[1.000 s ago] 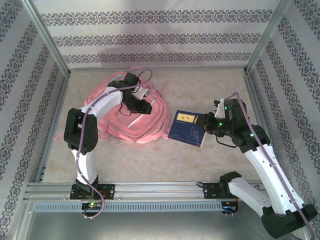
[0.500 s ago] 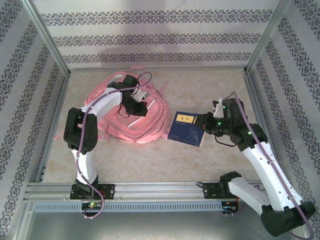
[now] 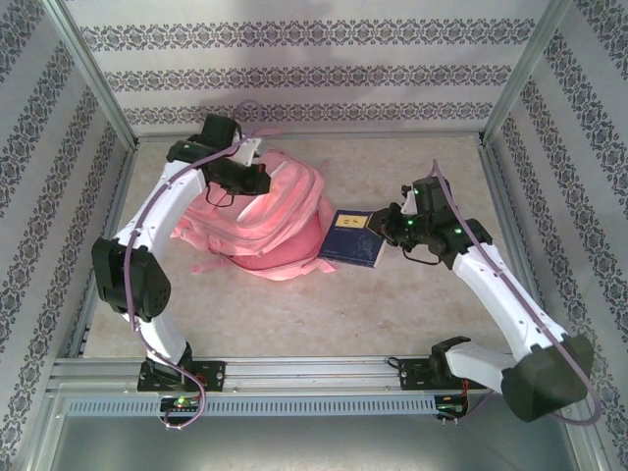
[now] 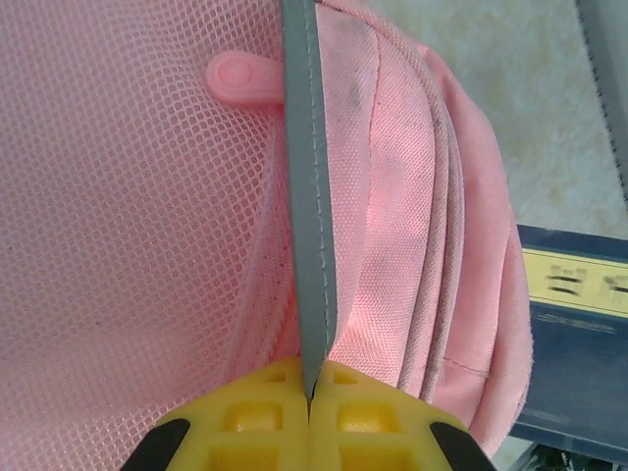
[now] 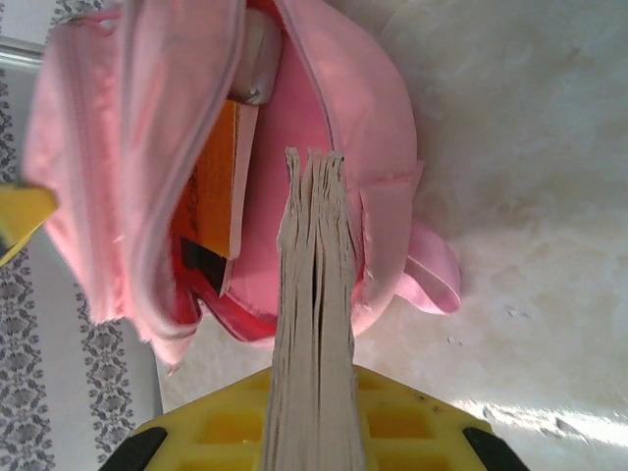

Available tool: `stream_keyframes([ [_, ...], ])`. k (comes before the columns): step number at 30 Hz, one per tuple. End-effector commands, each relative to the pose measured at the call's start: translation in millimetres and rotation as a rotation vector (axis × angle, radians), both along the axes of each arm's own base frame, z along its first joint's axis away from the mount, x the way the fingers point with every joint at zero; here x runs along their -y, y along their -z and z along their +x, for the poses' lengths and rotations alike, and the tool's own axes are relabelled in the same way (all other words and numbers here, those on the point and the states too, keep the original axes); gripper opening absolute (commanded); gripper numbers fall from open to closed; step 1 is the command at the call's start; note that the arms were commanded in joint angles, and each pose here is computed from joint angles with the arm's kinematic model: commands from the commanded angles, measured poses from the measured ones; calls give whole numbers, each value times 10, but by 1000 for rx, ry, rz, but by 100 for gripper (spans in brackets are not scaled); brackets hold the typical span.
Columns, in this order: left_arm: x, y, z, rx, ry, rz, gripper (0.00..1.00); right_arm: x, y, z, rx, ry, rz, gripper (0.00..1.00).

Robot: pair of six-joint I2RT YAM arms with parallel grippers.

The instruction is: Pack the student bag

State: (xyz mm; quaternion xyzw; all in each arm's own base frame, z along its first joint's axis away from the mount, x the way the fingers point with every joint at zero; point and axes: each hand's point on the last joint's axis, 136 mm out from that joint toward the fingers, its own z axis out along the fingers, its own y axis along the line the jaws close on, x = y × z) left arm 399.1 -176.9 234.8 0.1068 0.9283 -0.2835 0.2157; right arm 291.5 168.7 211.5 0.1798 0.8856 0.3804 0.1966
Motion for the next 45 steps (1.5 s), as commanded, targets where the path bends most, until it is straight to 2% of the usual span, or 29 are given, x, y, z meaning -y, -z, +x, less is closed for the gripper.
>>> stream_keyframes([
  [1,51,-455,-104,58,25,-105,0,-123,-192,296,70,11,100,0],
  [7,65,-434,-163,34,46,-149,0,-552,-262,721,102,-17,274,0],
  [12,27,-375,-182,18,22,-130,0,-859,-459,998,140,-42,425,0],
  [14,2,-353,-189,6,-9,-128,20,-922,-575,1029,159,-44,472,0],
  [16,5,-349,-204,1,-35,-149,35,-976,-682,1018,186,-61,484,0],
  [21,29,-371,-324,23,-103,-96,49,-1184,-900,990,210,-107,578,0],
  [25,165,-409,-509,43,-61,-23,57,-1319,-940,971,213,-133,600,0],
  [33,304,-239,-666,18,29,180,63,-1496,-926,962,215,-159,647,0],
  [41,298,-103,-487,43,37,386,65,-1567,-926,949,223,-158,688,0],
  [45,214,-15,-366,52,6,481,60,-1543,-911,944,228,-143,699,0],
])
